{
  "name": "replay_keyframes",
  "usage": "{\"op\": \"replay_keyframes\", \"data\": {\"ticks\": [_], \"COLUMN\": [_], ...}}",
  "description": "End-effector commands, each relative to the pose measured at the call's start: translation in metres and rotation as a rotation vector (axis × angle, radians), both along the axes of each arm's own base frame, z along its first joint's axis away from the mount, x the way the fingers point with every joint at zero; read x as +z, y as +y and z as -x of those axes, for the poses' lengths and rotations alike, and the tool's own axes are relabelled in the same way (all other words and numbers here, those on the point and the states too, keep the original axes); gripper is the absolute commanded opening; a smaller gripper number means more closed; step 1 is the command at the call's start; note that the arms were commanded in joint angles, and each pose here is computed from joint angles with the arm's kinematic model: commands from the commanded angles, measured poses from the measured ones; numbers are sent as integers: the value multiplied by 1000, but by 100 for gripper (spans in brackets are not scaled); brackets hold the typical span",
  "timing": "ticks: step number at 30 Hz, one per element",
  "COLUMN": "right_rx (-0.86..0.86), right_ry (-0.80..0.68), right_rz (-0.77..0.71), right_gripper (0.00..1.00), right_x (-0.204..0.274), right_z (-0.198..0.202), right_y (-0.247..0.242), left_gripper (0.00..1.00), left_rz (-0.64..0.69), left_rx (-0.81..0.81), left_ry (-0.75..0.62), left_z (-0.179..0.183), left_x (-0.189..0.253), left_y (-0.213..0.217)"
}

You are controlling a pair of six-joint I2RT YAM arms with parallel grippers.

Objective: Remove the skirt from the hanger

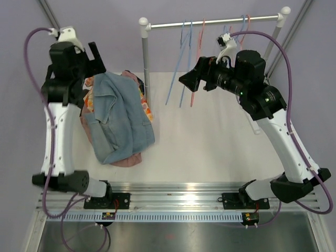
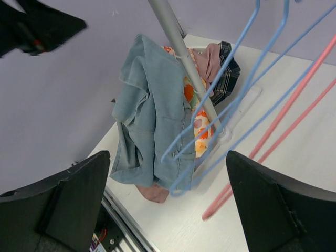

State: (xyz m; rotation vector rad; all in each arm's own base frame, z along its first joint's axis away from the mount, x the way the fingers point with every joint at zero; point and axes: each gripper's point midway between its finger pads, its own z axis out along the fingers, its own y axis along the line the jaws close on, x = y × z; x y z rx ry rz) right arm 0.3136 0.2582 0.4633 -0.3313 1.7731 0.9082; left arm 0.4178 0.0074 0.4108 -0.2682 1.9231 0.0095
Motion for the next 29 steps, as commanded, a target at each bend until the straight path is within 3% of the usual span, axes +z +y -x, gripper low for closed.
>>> {"op": "replay_keyframes", "data": {"ticks": [1, 2, 3, 7, 9, 10, 13, 21, 29], "right_rx": [39, 33, 24, -75, -111, -144, -214, -382, -392], "right_ry": [-89, -99, -122, -196, -265, -288, -356, -358, -329], "right_rz": [-38, -46, -67, -102, -124, -132, -159, -194, -174], "right_gripper": [99, 99, 99, 99, 99, 99, 99, 99, 100], "right_x": [19, 19, 22, 29, 32, 33, 32, -4, -11], "right_z": [26, 30, 41, 65, 88, 93, 116, 141, 141], "right_y": [-9, -12, -20, -54, -75, -84, -113, -161, -163], "left_gripper": [99, 99, 99, 99, 99, 99, 99, 99, 99], "left_rz": [-38, -32, -24, 45, 60, 54, 47, 32, 41], "left_rx": [-27, -49, -76, -348, -395, -412, -424, -323, -271], "left_ry": [-279, -272, -341, -464, -434, -485, -474, -413, -358], "left_z": [54, 58, 85, 146, 157, 182, 203, 223, 221], "left_x": [76, 66, 83, 77, 43, 48, 22, -27, -48], "left_y": [0, -4, -8, -55, -63, -65, -66, -47, -39]}}
